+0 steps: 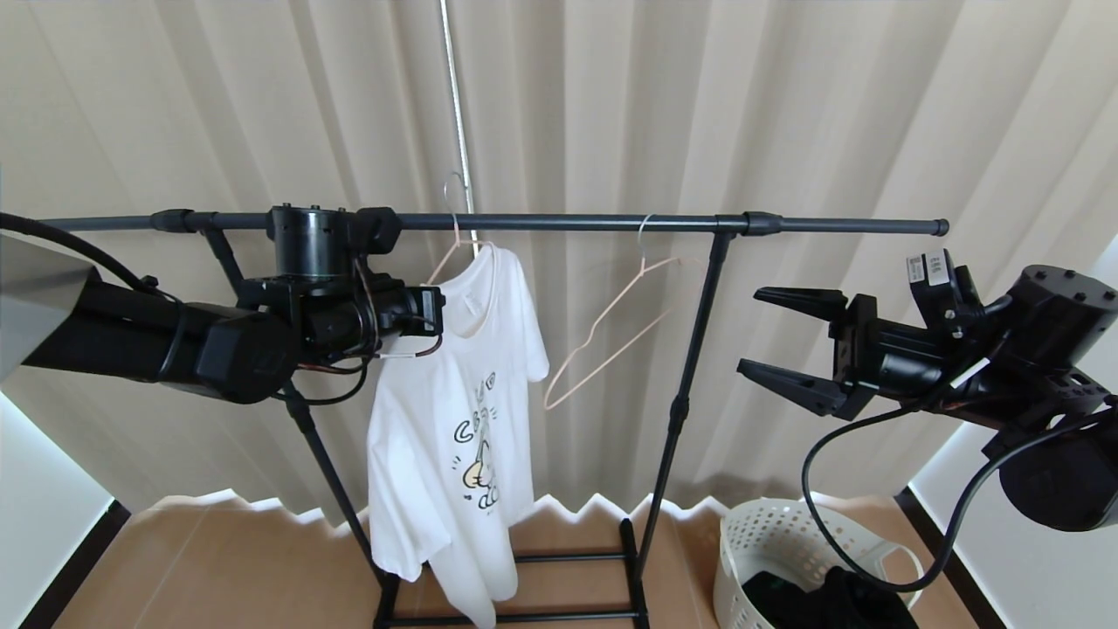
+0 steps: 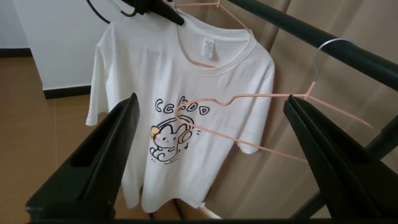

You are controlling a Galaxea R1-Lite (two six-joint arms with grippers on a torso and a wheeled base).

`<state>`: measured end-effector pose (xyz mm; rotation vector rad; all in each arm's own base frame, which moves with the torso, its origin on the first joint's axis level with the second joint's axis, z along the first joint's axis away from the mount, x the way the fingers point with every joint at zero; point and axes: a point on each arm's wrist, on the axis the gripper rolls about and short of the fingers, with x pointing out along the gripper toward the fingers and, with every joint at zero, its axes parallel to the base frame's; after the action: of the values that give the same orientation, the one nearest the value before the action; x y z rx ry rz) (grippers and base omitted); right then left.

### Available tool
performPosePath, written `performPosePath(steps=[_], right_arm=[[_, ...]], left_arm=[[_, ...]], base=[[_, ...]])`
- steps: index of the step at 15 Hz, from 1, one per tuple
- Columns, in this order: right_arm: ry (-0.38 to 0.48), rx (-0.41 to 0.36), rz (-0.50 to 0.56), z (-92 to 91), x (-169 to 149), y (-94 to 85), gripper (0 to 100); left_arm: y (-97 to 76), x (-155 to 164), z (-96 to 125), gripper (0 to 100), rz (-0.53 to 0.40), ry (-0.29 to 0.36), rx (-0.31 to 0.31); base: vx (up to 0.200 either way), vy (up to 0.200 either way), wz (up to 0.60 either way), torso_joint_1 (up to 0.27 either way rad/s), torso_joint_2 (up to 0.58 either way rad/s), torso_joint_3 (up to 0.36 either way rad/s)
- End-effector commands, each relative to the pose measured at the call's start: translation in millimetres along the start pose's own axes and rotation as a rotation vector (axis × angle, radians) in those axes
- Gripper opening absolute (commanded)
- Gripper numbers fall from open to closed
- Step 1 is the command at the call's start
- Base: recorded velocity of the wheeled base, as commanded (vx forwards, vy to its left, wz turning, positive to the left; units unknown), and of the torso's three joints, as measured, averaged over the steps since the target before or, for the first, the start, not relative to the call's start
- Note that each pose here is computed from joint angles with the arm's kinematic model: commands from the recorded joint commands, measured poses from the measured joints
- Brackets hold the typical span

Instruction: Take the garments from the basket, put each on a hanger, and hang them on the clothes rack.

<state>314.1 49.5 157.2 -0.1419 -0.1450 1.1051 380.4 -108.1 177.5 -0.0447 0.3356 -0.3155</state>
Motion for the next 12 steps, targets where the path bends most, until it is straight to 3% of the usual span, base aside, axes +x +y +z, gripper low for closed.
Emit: performPosePath(steps=[1,12], right_arm=[[-0.001,-0.002,0.001,0.4,0,-0.1,100],[0.001,0.001,-0.002,-1.9,1,-2.6,100]], left_arm=[[-2.5,9,-6,0,-0.007,0.017,0.002],[-4.6,24,-25,0,-0.013,0.072,-0.036]], base=[[0.0,0.0,0.0,0.0,0.0,0.0],[0.0,0.0,0.0,0.0,0.0,0.0]])
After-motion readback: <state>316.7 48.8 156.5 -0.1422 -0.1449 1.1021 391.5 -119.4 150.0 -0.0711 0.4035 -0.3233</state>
